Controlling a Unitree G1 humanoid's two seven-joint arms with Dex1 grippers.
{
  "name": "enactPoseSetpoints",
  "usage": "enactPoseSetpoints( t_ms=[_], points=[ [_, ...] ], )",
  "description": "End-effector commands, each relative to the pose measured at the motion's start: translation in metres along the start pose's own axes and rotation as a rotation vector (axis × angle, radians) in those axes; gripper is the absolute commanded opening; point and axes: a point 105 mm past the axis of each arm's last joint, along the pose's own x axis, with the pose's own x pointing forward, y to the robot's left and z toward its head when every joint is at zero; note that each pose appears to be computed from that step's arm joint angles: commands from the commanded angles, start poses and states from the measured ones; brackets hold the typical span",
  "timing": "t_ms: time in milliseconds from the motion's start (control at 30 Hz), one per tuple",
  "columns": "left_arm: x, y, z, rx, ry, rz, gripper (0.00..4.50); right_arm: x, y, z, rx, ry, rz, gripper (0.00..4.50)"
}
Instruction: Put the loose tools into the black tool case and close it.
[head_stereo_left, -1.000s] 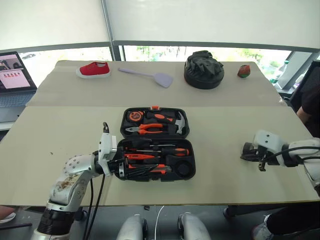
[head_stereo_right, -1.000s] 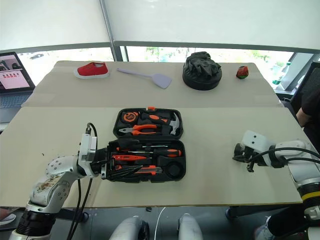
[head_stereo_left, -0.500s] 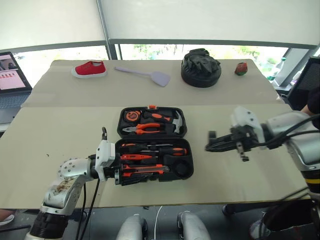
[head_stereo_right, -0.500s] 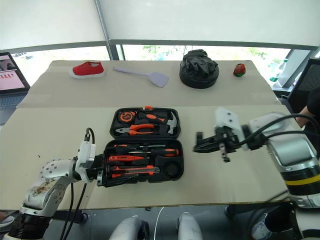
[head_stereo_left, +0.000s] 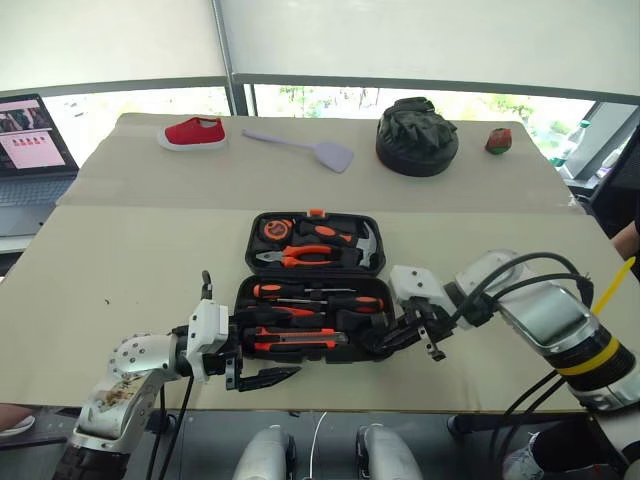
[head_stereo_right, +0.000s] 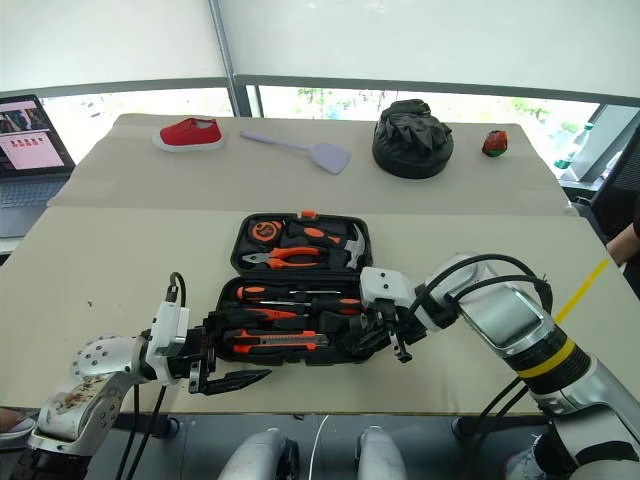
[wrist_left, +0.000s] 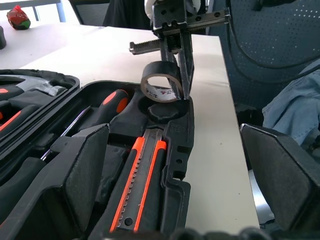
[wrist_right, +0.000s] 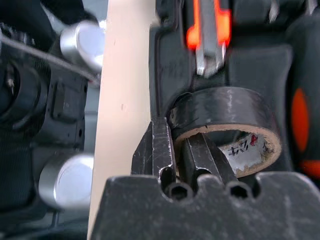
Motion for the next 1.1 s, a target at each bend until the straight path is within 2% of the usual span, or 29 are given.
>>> enactPoseSetpoints(
  t_ms=[33, 200, 267, 333, 467, 533, 633, 733, 900, 967, 1000, 1100],
  points=[
    [0.000, -0.001, 0.011, 0.042, -0.028, 0.010, 4.50, -0.003, -0.003, -0.008, 0.027, 0.080, -0.016, 0.02],
    [0.001, -0.006, 0.008, 0.037, -0.031, 0.019, 4.50, -0.002, -0.002, -0.006, 0.019, 0.113, -0.003, 0.02],
    [0.002, -0.006, 0.008, 0.036, -0.034, 0.027, 4.50, -0.003, -0.001, -0.003, 0.008, 0.116, 0.008, 0.82],
    [0.001, -0.006, 0.008, 0.037, -0.035, 0.033, 4.50, -0.005, -0.001, -0.002, -0.008, 0.122, 0.007, 1.31],
    [0.001, -0.004, 0.006, 0.041, -0.036, 0.039, 4.50, -0.011, 0.001, 0.002, -0.032, 0.128, 0.017, 2.79],
    [0.001, -0.003, 0.006, 0.045, -0.037, 0.041, 4.50, -0.013, 0.002, 0.003, -0.039, 0.129, 0.020, 3.32],
    [0.002, -0.001, 0.006, 0.050, -0.039, 0.044, 4.50, -0.018, 0.005, 0.009, -0.050, 0.114, 0.037, 4.40],
    [0.001, 0.000, 0.005, 0.052, -0.037, 0.047, 4.50, -0.027, 0.008, 0.013, -0.060, 0.085, 0.053, 4.47],
    [-0.005, 0.011, 0.011, 0.023, -0.078, 0.136, 4.50, -0.053, 0.016, 0.030, -0.031, -0.112, 0.065, 4.47],
    [-0.018, 0.026, 0.011, -0.028, -0.087, 0.259, 4.50, -0.069, 0.007, 0.027, 0.000, -0.222, -0.019, 4.47],
    [-0.029, 0.034, 0.008, -0.063, -0.071, 0.324, 4.50, -0.077, -0.006, 0.024, 0.025, -0.300, -0.127, 4.47],
    [-0.053, 0.054, 0.003, -0.114, -0.046, 0.477, 4.50, -0.087, -0.036, -0.004, 0.115, -0.343, -0.380, 4.47]
  ],
)
